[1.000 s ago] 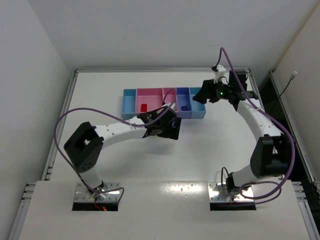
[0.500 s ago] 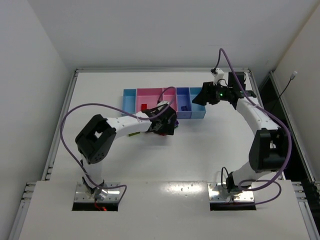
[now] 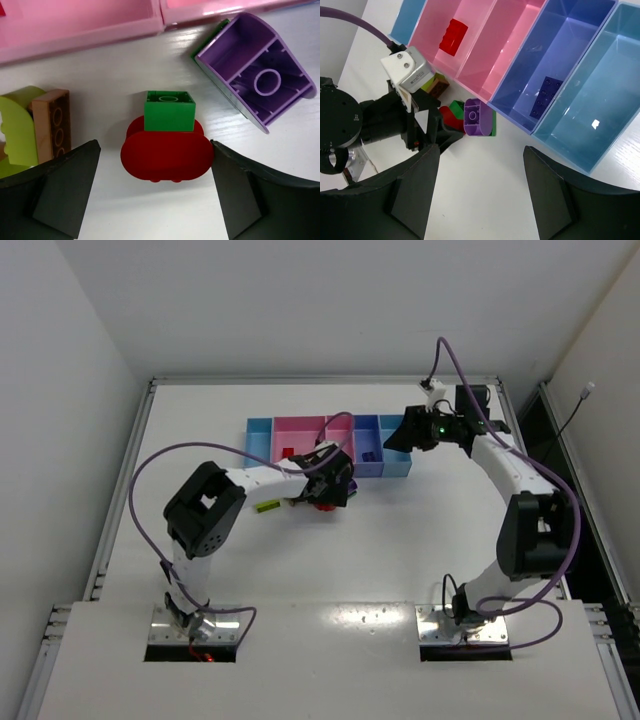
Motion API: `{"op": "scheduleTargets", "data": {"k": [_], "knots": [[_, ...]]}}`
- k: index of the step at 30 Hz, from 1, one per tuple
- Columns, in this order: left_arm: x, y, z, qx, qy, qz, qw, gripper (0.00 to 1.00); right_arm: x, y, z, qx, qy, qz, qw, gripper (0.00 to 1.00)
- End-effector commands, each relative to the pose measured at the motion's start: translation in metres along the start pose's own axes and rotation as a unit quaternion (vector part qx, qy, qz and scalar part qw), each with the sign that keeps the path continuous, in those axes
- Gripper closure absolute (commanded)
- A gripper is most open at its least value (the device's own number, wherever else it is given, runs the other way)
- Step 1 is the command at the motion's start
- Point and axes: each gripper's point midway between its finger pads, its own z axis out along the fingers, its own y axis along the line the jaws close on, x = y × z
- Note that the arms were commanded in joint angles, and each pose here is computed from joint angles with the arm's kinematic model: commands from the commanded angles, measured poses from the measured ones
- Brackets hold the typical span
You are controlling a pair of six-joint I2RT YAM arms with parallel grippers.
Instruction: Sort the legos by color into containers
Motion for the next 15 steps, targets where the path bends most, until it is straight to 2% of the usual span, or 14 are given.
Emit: {"op": "scheduleTargets", "data": {"k": [1,5,6,8,9,11,12,15], "knots": [[-0.023,-0.003,0.0,0.01,-0.027,-0.007,1.0,0.05,-0.02,0.004,-0.003,-0.013,-0.019,-0.024,0.999,0.3],[-0.024,-0.005,0.003,0.013,-0.031,-0.008,0.999,0.15,-0.019,0.0,0.0,-0.013,-0.015,-0.02,1.0,0.3],[-0.026,-0.002,0.004,0.01,-0.031,-0.012,0.999,0.25,-0.019,0.0,0.0,-0.013,-0.015,-0.02,1.0,0.3],[-0.023,-0.002,0.005,0.014,-0.028,-0.012,0.999,0.39,-0.019,0.0,0.0,-0.013,-0.015,-0.02,1.0,0.3],[-0.023,-0.002,0.005,0.014,-0.028,-0.012,0.999,0.53,-0.019,0.0,0.0,-0.013,-0.015,-0.02,1.0,0.3],[-0.026,-0.005,0.001,0.022,-0.03,-0.009,0.999,0.66,-0.019,0.0,0.0,-0.013,-0.015,-0.025,0.999,0.3],[-0.027,-0.007,-0.003,0.029,-0.031,-0.01,0.999,0.77,-0.019,0.001,0.0,-0.017,-0.015,-0.025,0.999,0.3],[-0.035,-0.016,-0.023,0.064,-0.037,-0.009,0.997,0.94,-0.017,0.002,0.0,-0.022,-0.012,-0.034,0.999,0.3]]}}
